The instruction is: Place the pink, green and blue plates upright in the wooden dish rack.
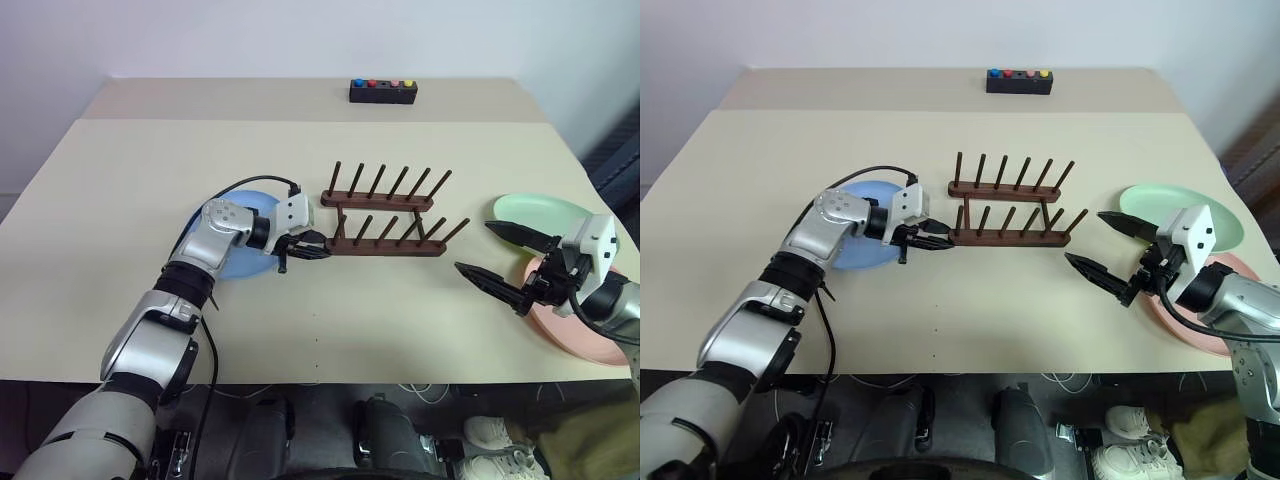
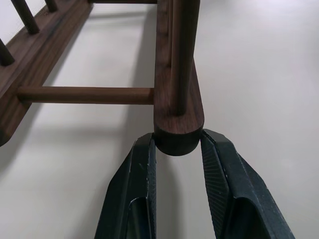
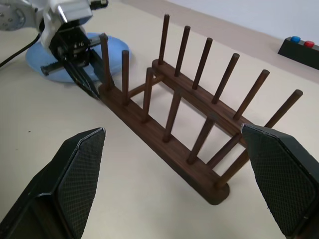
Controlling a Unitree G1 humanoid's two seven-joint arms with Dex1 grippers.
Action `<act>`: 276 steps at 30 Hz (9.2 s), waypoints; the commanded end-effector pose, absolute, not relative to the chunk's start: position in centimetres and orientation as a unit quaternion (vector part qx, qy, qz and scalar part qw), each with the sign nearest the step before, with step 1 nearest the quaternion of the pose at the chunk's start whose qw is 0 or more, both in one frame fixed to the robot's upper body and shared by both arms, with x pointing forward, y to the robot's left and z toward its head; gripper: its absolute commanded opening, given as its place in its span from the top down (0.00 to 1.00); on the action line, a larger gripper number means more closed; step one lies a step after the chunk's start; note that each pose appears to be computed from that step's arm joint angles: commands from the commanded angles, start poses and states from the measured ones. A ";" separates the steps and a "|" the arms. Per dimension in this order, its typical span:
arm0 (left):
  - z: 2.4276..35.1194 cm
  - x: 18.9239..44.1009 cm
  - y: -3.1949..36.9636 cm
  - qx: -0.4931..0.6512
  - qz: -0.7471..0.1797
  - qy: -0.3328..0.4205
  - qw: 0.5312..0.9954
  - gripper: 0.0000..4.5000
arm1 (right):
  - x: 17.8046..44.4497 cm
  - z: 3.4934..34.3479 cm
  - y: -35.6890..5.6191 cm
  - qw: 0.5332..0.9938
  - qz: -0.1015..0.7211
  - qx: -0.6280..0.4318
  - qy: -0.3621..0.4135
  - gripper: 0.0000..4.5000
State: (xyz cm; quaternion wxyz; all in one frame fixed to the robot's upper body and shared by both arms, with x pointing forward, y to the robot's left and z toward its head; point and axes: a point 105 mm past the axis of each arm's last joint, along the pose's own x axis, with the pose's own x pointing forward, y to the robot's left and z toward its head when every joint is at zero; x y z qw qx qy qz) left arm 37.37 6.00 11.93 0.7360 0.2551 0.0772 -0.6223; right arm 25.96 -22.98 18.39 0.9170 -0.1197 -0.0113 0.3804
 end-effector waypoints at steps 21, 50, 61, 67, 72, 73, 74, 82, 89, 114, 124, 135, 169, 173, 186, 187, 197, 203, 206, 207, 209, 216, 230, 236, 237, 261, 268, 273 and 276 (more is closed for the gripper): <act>15.6 38.9 6.4 0.234 -0.583 0.020 0.778 0.01 | 26.8 20.0 -22.2 0.913 0.379 -0.142 -0.048 0.00; 16.5 32.2 6.3 0.108 -0.596 0.107 0.788 1.00 | 29.9 15.9 -21.5 0.920 0.354 -0.169 -0.014 1.00; 12.0 31.2 3.5 0.160 -0.577 0.157 0.785 1.00 | 30.5 13.0 -21.0 0.926 0.330 -0.181 0.022 1.00; 12.1 32.7 3.2 0.174 -0.545 0.146 0.807 1.00 | 31.5 11.4 -20.4 0.938 0.300 -0.172 0.031 1.00; 12.4 33.9 3.1 0.172 -0.523 0.134 0.824 1.00 | 32.7 10.8 -20.4 0.947 0.272 -0.171 0.032 1.00; 12.4 33.9 3.1 0.172 -0.521 0.134 0.825 1.00 | 32.8 10.7 -20.3 0.948 0.268 -0.168 0.033 1.00; 12.4 34.0 3.1 0.173 -0.520 0.133 0.826 1.00 | 33.0 10.6 -20.2 0.949 0.266 -0.165 0.034 1.00; 12.3 35.4 3.4 0.176 -0.489 0.128 0.845 1.00 | 34.2 10.8 -20.1 0.955 0.240 -0.170 0.026 1.00; 12.8 36.5 3.3 0.178 -0.469 0.114 0.858 1.00 | 34.3 10.6 -20.1 0.952 0.242 -0.184 0.029 1.00; 13.0 38.2 3.9 0.186 -0.436 0.107 0.874 1.00 | 36.3 10.7 -20.2 0.949 0.234 -0.210 0.030 1.00; 13.7 40.0 3.6 0.190 -0.440 0.089 0.873 1.00 | 37.9 11.0 -20.8 0.949 0.222 -0.222 0.024 1.00; 13.7 40.9 3.0 0.188 -0.438 0.081 0.875 1.00 | 39.0 11.2 -21.8 0.953 0.199 -0.229 0.018 1.00; 14.2 43.0 3.9 0.189 -0.429 0.061 0.881 1.00 | 40.5 11.8 -21.3 0.952 0.199 -0.234 -0.001 1.00; 14.1 42.8 3.8 0.187 -0.433 0.062 0.880 1.00 | 40.2 11.8 -21.1 0.952 0.219 -0.216 -0.002 1.00; 19.9 38.7 7.9 0.060 -0.457 0.071 0.884 1.00 | 36.1 16.3 -20.0 0.945 0.287 -0.135 -0.076 1.00; 20.3 37.8 7.9 0.051 -0.473 0.075 0.876 1.00 | 36.0 16.5 -20.2 0.947 0.283 -0.129 -0.075 1.00; 25.1 32.6 12.3 -0.040 -0.559 0.044 0.827 0.72 | 32.9 20.6 -18.8 0.922 0.365 -0.069 -0.105 0.82; 24.1 32.6 13.8 -0.029 -0.559 0.044 0.827 0.03 | 33.1 21.2 -19.9 0.933 0.335 -0.083 -0.099 0.14; 24.2 33.6 15.1 -0.023 -0.538 0.022 0.843 0.00 | 34.4 22.8 -22.6 0.955 0.254 -0.096 -0.122 0.01; 24.3 33.7 15.2 -0.020 -0.537 0.014 0.843 0.00 | 34.6 23.2 -23.4 0.958 0.235 -0.102 -0.129 0.01; 24.6 33.8 15.0 -0.011 -0.541 -0.001 0.841 0.00 | 34.6 23.5 -24.1 0.960 0.225 -0.104 -0.128 0.01; 25.9 32.5 13.8 0.058 -0.580 -0.079 0.808 0.00 | 31.4 23.1 -25.3 0.948 0.269 -0.152 -0.070 0.01; 23.4 31.3 11.9 0.031 -0.639 -0.056 0.767 0.00 | 25.0 13.7 -31.3 0.943 0.196 -0.142 0.227 0.01; 23.4 31.3 11.8 0.034 -0.644 -0.050 0.763 0.00 | 24.1 12.4 -31.7 0.943 0.158 -0.132 0.262 0.01; 23.4 31.4 11.8 0.034 -0.645 -0.049 0.762 0.00 | 23.9 12.1 -31.7 0.942 0.155 -0.127 0.268 0.01; 22.9 29.3 12.5 0.027 -0.680 -0.022 0.733 0.00 | 23.3 11.2 -31.4 0.912 0.143 -0.083 0.376 0.88; 23.6 28.6 12.6 0.030 -0.699 -0.035 0.713 0.00 | 23.3 11.3 -31.2 0.910 0.152 -0.080 0.378 1.00; 23.5 28.9 12.5 0.046 -0.698 -0.043 0.713 0.00 | 23.1 12.1 -31.2 0.908 0.160 -0.082 0.379 1.00; 23.3 28.8 12.3 0.043 -0.699 -0.046 0.713 0.00 | 21.6 12.9 -31.1 0.894 0.187 -0.091 0.397 1.00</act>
